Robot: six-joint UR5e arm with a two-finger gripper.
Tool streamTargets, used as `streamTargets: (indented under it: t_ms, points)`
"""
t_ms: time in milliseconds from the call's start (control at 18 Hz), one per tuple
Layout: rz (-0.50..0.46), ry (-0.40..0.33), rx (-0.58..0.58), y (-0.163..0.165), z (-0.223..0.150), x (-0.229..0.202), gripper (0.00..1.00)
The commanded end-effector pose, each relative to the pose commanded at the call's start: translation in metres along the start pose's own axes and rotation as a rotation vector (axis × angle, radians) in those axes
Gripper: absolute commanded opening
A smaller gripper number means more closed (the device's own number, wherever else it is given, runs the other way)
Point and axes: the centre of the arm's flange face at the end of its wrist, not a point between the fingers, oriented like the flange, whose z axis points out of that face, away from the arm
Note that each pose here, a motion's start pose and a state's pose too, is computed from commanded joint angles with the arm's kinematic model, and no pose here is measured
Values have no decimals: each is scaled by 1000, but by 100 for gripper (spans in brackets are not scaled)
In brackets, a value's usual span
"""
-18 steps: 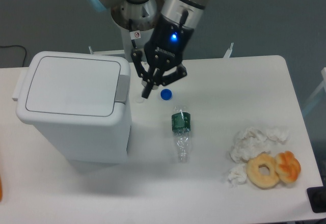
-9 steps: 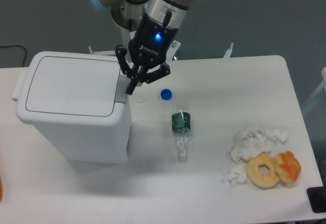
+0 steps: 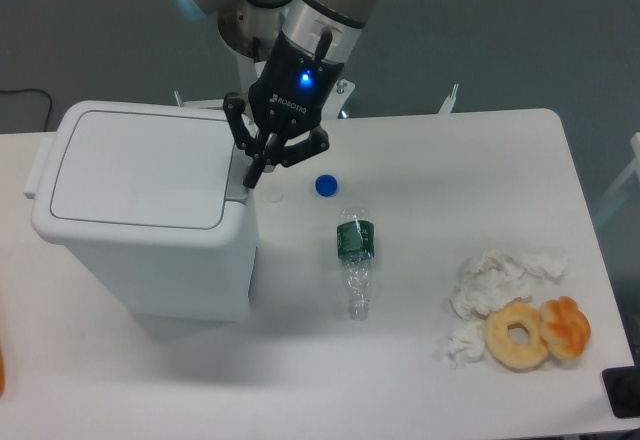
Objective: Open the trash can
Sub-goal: 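Press the gripper fingers down on the lid's push button, then hold the gripper at the lid as it springs open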
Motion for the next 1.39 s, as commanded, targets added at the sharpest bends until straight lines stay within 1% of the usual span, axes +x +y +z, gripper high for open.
streamTargets:
  t_ms: [1389]
  points:
    - [4,1,-3,-1,3,-2,12]
